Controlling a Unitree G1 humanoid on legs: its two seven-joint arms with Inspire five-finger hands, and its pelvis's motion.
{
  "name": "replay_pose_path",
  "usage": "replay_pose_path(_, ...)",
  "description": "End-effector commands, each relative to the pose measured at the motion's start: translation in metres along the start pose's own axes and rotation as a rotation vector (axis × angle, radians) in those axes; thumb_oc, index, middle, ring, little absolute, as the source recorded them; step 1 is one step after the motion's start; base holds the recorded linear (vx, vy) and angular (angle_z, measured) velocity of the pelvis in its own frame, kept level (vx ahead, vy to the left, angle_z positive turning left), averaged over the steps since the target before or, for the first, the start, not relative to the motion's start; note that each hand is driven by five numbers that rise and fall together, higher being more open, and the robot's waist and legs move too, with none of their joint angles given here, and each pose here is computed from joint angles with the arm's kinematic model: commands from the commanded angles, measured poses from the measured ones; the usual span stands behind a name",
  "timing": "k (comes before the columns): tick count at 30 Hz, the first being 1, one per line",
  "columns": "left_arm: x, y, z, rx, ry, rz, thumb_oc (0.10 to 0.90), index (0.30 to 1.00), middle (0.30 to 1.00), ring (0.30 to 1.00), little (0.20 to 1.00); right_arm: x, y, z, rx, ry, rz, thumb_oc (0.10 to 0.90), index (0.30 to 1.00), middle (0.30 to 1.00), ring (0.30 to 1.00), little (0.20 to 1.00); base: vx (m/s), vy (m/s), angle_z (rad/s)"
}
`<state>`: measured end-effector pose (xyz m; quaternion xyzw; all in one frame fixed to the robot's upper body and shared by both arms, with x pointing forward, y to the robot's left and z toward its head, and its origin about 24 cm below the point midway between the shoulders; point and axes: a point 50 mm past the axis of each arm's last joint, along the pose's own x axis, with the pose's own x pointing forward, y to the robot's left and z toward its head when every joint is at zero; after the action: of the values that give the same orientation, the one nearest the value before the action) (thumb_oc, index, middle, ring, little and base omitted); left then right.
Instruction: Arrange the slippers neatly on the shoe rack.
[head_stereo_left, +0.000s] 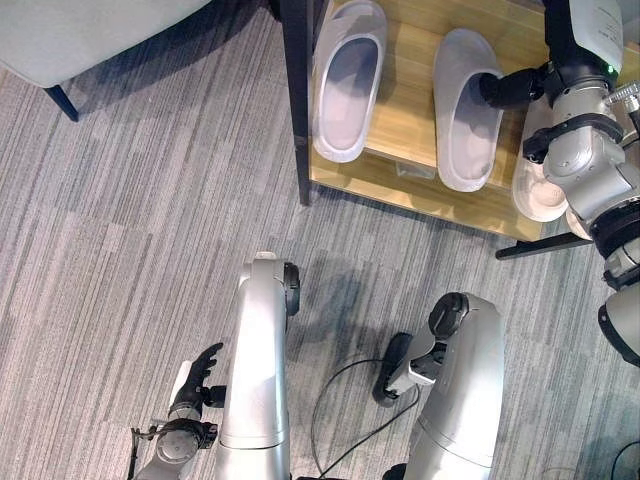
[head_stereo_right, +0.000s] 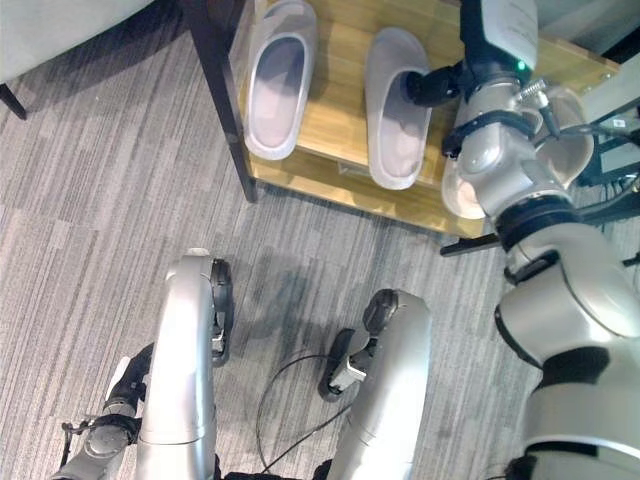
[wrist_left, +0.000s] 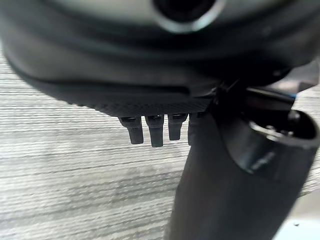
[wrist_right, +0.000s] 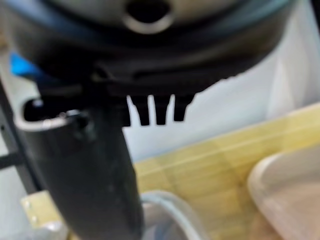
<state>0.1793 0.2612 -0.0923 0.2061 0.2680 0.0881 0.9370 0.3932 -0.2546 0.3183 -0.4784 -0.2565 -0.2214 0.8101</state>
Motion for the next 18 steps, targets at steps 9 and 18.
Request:
replay_pose_path(9, -0.011, -0.017, -0.016, 0.002, 0.058, -0.091, 0.800, 0.900, 0.900, 0.900, 0.900, 0.025, -0.059, 0.023, 0.210, -0.044, -0.089, 0.800, 0.900, 0.900, 0.900, 0.900, -0.01, 0.004, 0.00)
replay_pose_path(18, -0.010, -0.020, -0.017, 0.011, 0.076, -0.124, 0.800, 0.900, 0.900, 0.900, 0.900, 0.022, -0.049, 0.016, 0.302, -0.008, 0.017, 0.800, 0.900, 0.900, 0.900, 0.900, 0.00, 0.001, 0.00)
